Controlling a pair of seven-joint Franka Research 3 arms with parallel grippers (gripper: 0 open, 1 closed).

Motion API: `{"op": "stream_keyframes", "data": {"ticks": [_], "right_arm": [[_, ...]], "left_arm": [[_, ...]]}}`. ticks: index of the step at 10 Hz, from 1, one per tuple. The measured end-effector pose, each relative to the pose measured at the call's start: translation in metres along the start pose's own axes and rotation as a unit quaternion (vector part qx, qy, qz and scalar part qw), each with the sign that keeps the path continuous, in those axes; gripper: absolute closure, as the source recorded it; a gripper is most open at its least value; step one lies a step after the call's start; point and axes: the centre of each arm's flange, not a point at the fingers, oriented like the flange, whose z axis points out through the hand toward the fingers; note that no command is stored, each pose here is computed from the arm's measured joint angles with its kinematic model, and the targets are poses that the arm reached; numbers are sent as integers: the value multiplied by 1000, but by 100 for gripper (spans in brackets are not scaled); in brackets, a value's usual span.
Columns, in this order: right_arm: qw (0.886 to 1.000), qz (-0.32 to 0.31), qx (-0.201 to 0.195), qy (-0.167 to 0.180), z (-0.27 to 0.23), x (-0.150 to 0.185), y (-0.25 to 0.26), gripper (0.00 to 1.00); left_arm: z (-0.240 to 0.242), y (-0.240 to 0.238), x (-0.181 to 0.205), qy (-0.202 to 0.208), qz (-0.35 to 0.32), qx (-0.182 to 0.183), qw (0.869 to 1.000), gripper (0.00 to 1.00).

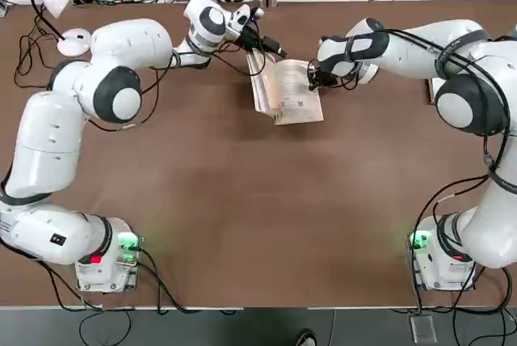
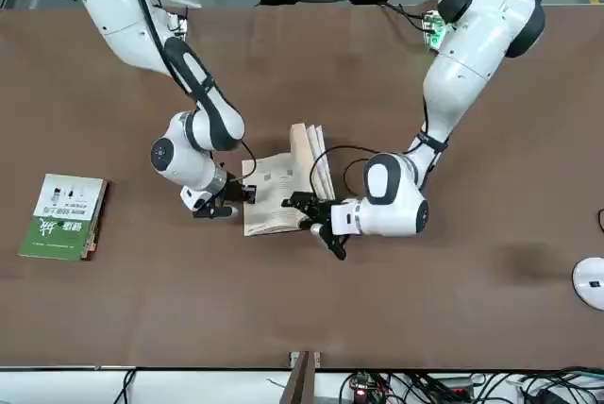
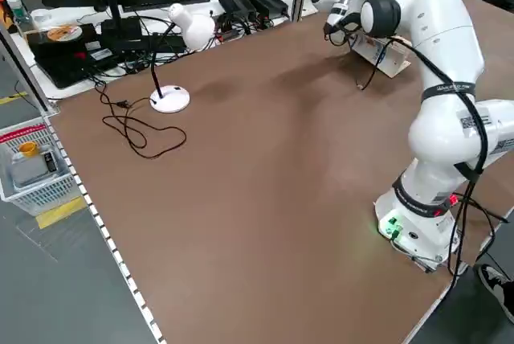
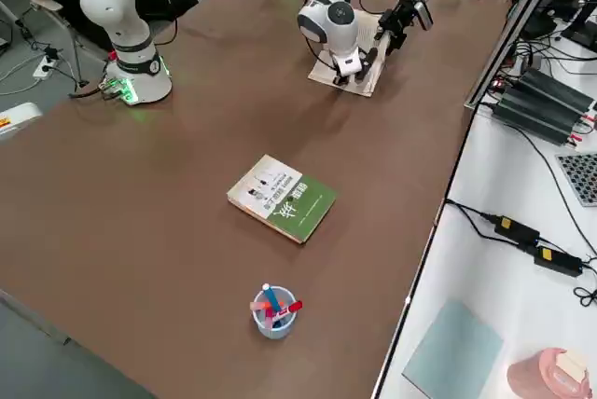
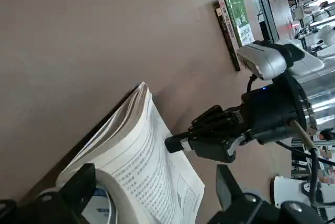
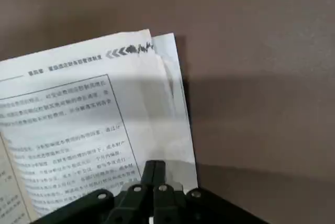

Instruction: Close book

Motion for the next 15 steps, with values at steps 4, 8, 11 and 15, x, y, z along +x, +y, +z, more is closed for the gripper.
{"op": "stream_keyframes", "data": {"ticks": [4, 8, 11, 15], "right_arm": [[1000, 0, 0, 0, 0, 0, 0, 99], [1000, 0, 0, 0, 0, 0, 0, 99], [1000, 0, 0, 0, 0, 0, 0, 99], [1000, 0, 0, 0, 0, 0, 0, 99]], "left_arm": [[-6, -5, 0, -5, -7, -9, 1000, 0], [-9, -2, 1, -4, -30, -14, 999, 0], [-10, 5, 3, -4, -40, -18, 999, 0], [-9, 7, 3, -4, -52, -32, 998, 0]]}}
